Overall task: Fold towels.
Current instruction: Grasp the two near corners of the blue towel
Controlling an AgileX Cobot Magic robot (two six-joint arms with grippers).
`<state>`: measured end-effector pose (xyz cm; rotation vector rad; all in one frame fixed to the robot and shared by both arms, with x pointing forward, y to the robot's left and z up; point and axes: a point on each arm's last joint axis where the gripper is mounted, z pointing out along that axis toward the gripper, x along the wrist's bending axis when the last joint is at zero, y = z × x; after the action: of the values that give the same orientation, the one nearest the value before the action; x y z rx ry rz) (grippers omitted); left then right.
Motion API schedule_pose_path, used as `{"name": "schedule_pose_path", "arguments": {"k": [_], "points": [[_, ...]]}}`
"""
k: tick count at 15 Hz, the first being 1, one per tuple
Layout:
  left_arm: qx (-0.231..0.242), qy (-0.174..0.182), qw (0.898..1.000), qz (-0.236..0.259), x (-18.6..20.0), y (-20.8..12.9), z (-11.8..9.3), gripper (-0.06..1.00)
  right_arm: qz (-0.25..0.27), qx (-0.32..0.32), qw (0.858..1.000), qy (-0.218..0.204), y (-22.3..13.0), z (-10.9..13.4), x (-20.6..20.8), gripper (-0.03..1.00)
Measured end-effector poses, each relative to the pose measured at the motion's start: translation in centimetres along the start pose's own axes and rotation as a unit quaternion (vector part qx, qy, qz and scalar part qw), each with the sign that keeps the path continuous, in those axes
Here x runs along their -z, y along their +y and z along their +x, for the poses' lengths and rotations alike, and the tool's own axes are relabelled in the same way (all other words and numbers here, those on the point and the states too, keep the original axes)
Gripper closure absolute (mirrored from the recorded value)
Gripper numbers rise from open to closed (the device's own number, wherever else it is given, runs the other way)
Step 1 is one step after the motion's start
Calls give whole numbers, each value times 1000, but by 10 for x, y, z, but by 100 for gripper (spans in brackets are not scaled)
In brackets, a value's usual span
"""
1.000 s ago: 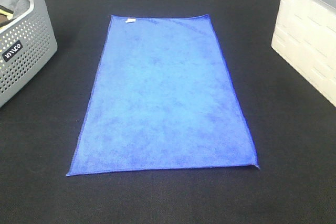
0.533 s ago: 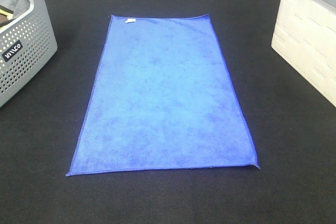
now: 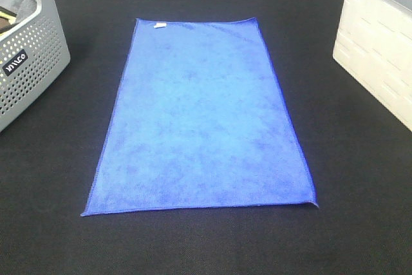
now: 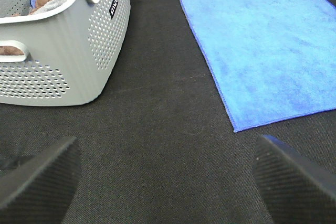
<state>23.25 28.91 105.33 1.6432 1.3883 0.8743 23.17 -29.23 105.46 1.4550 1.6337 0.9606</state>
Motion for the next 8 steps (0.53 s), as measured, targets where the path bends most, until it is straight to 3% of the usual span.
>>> {"name": "schedule_pose_path", "arguments": {"k": [8], "points": [[0, 0, 1000, 0, 0, 0, 0, 10, 0, 0, 1000, 0, 0, 0, 0, 15]]}}
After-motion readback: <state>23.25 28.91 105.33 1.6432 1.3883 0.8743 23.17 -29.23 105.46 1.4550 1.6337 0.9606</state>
